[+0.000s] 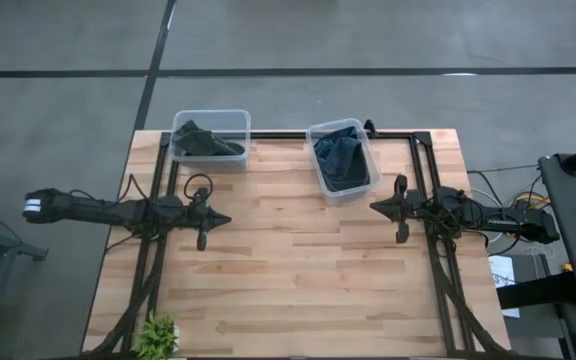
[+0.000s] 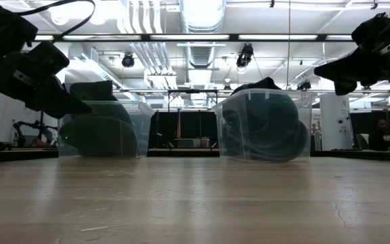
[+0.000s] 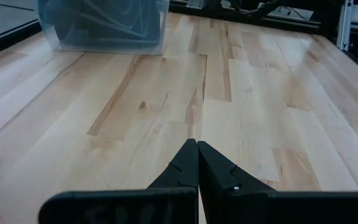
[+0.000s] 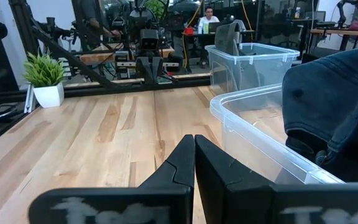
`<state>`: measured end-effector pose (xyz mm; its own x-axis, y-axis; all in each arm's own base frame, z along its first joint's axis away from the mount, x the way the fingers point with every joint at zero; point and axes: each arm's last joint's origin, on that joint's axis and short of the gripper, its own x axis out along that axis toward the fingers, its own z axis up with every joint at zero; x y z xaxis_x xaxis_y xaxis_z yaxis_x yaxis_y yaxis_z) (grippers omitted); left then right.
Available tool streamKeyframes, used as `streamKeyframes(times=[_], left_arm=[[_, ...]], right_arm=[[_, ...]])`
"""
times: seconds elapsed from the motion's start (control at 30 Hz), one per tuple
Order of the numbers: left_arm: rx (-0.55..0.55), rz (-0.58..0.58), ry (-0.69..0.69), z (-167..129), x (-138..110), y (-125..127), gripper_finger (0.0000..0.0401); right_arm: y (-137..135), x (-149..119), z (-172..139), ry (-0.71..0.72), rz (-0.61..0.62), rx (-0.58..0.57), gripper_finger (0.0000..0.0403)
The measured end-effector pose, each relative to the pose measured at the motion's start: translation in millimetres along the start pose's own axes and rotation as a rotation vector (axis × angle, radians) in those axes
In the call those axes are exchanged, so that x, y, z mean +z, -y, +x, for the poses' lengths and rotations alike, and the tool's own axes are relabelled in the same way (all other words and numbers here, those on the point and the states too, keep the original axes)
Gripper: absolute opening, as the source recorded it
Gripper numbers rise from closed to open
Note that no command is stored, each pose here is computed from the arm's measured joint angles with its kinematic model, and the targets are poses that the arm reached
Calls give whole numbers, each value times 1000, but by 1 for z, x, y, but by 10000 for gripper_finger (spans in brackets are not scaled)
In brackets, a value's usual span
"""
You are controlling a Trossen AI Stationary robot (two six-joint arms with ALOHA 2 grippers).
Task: Pick & Place hat
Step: Return to Home Position
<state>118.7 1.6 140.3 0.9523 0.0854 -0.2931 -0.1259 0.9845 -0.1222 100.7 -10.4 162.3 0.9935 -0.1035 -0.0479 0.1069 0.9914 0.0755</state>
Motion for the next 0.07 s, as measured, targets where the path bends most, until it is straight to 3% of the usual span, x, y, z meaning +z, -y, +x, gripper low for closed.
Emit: streamKeyframes(times=[0.07], left_arm=[[-1, 0, 0, 0, 0, 0, 0]], right_arm=[[0, 0, 0, 0, 1, 0, 9]])
